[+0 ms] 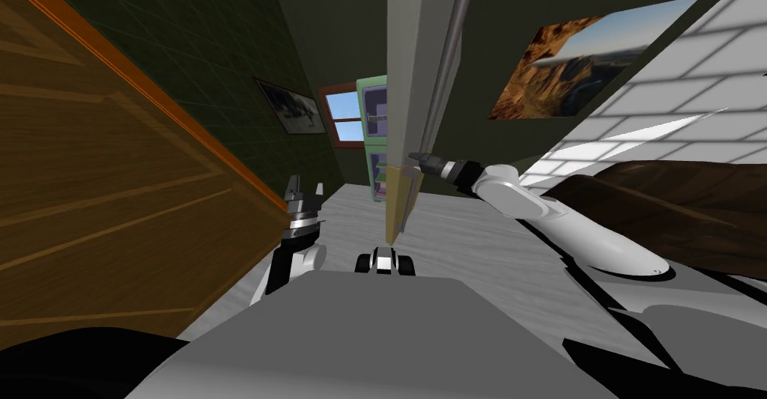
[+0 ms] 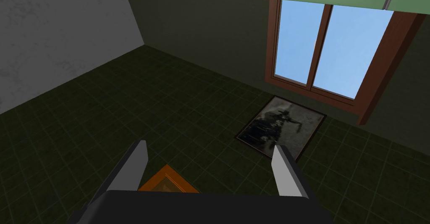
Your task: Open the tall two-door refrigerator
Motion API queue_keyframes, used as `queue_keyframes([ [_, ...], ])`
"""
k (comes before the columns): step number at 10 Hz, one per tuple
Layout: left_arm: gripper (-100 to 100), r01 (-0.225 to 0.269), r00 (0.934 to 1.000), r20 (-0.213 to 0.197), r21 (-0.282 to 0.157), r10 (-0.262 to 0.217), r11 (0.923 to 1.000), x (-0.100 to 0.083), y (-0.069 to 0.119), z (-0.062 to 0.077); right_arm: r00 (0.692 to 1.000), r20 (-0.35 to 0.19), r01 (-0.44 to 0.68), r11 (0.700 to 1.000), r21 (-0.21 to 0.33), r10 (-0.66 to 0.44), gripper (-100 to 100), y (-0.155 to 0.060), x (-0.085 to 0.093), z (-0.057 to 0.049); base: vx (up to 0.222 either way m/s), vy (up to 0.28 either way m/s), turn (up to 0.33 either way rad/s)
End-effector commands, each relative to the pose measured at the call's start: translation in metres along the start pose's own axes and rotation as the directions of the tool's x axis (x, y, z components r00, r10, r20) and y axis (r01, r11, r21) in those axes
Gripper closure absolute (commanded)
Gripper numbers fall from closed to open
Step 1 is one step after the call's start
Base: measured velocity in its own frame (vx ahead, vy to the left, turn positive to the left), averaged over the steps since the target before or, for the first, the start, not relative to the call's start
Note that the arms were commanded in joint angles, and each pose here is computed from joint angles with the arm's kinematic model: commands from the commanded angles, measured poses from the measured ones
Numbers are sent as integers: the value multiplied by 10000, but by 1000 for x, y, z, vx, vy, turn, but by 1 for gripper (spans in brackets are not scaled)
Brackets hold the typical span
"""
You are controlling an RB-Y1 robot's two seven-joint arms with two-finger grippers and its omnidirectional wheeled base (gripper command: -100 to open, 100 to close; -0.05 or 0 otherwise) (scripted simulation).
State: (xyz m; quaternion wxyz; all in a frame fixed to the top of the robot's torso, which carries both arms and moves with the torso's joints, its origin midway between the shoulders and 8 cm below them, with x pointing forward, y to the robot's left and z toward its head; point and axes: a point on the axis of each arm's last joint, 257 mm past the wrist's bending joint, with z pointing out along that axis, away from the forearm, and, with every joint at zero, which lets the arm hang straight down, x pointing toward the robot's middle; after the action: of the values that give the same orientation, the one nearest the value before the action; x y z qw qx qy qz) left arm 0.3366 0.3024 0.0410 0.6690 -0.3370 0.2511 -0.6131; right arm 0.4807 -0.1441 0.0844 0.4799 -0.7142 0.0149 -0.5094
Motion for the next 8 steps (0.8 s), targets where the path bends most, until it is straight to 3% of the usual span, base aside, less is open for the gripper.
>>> queue_keyframes([
  [1, 0, 0, 10000, 0, 0, 0, 10000, 0, 0, 0, 10000, -3, 20, 10000, -20, -20, -100, -16, 16, -3, 15, 40, 39],
  [2, 0, 1, 10000, -1, 1, -1, 10000, 0, 0, 0, 10000, 26, 12, 10000, -67, -12, -100, -11, 13, -3, 4, 14, 10],
  [3, 0, 0, 10000, -1, 1, 0, 10000, 0, 0, 0, 10000, 31, -3, 10000, -73, 3, 0, -11, 13, -3, 2, 7, 0],
  [8, 0, -1, 10000, -1, 0, 1, 10000, 0, 0, 0, 10000, 31, -1, 10000, -71, 2, 0, -11, 13, -3, 0, 1, 0],
])
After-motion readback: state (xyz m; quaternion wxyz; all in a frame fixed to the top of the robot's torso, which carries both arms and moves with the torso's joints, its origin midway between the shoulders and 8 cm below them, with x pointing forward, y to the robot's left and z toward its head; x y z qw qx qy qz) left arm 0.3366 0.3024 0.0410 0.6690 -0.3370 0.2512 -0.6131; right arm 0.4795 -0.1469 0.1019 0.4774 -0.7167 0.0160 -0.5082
